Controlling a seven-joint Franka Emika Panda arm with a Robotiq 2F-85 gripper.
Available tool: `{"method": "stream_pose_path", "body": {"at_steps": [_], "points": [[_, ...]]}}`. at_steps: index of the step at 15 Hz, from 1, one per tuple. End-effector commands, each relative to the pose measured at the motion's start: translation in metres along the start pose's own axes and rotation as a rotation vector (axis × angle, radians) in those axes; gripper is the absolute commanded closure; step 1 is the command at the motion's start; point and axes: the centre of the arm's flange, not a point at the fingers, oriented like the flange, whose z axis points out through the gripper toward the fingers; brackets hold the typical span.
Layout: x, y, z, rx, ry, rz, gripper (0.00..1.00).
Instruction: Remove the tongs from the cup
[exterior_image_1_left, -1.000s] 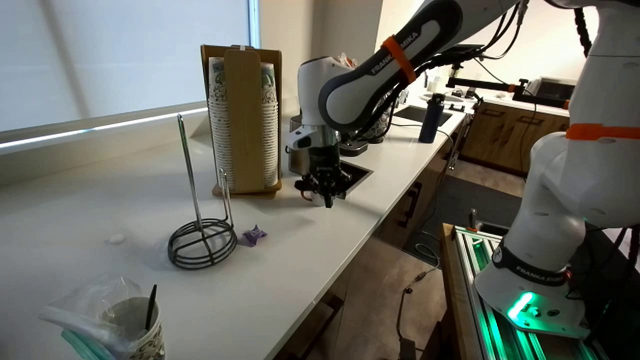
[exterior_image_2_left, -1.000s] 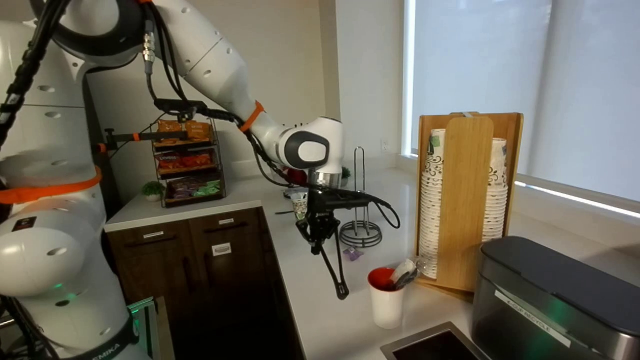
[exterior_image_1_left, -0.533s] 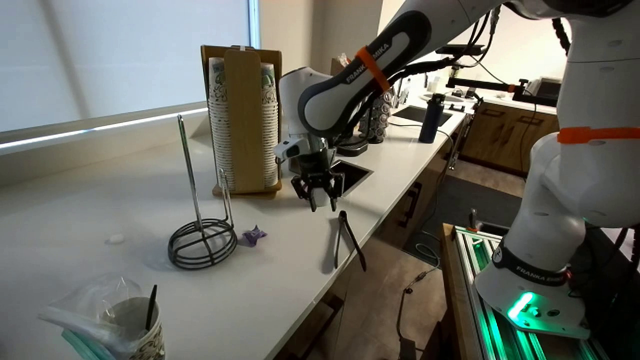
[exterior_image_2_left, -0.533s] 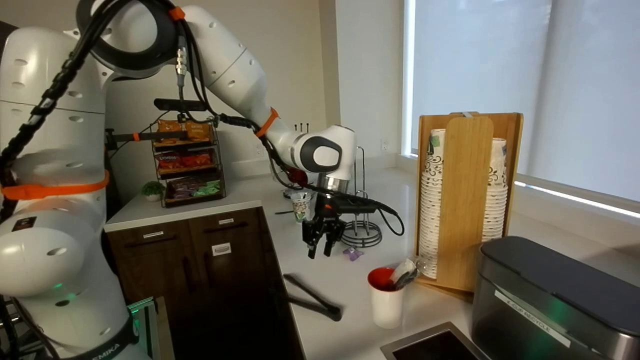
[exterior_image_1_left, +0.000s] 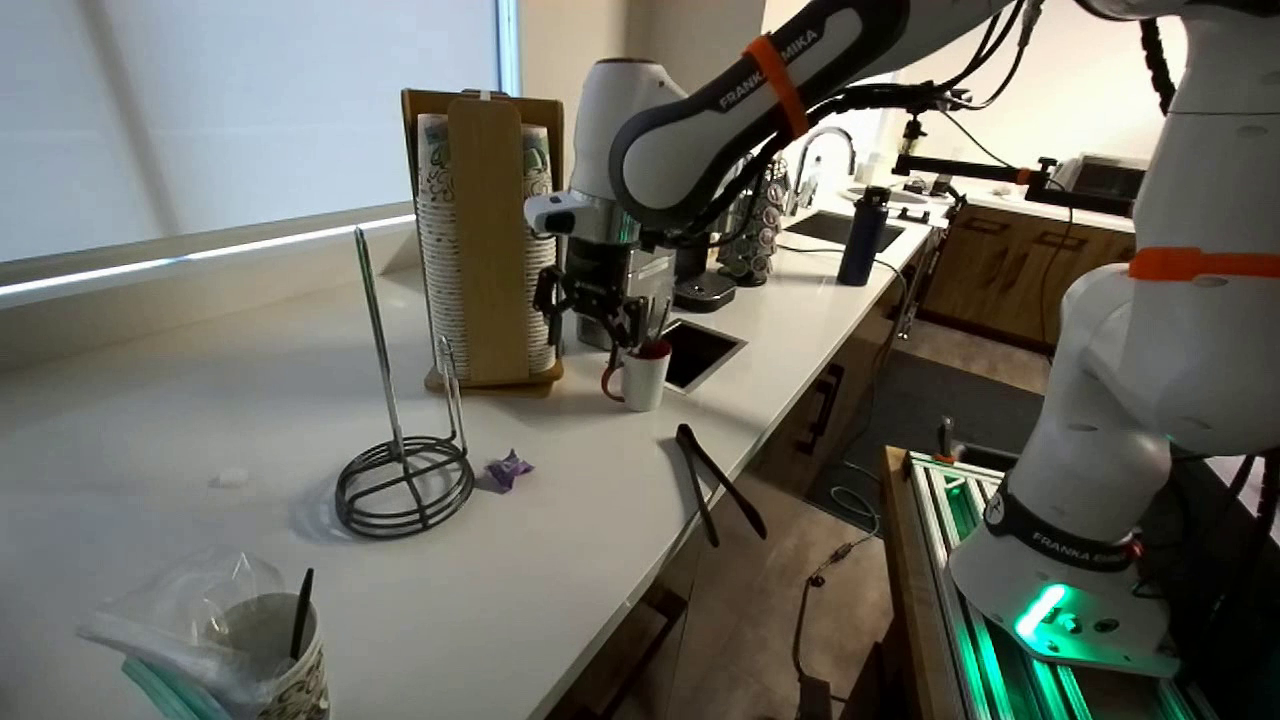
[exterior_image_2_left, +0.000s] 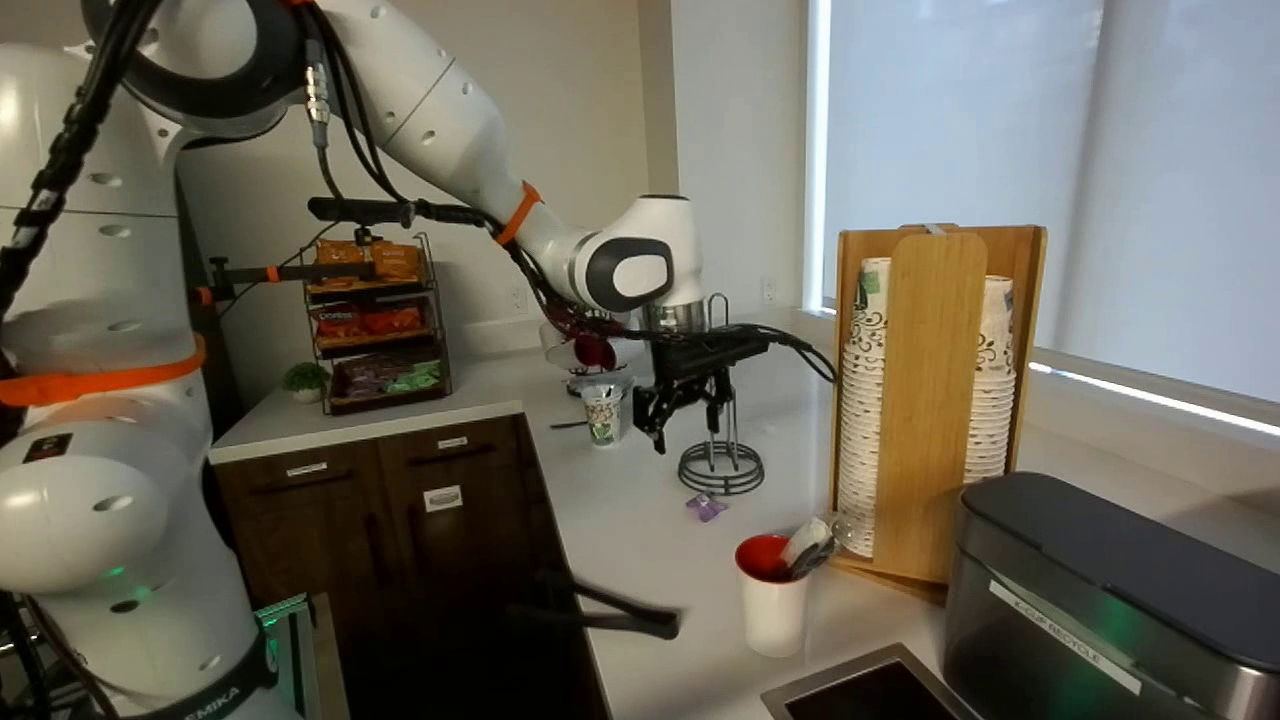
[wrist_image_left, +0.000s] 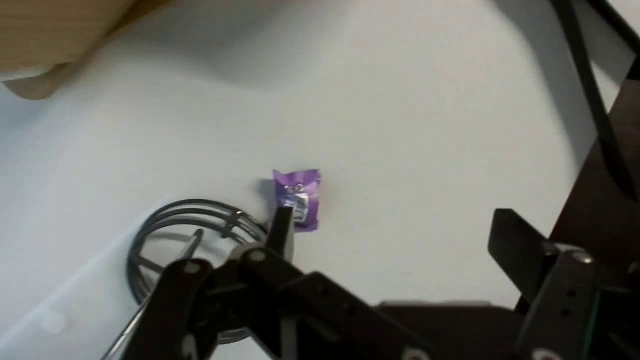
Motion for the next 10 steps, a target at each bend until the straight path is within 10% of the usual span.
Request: {"method": "stream_pose_path", "body": {"at_steps": [1,5,10], "points": [[-0.013,-0.016,-0.015,-0.070,-0.027,0.171,0.00],[-0.046,-0.053,0.000,0.110,-0.057,0.239,0.00],[-0.052,-0.056,0.015,0.154,-0.053,0.230,0.00]]}}
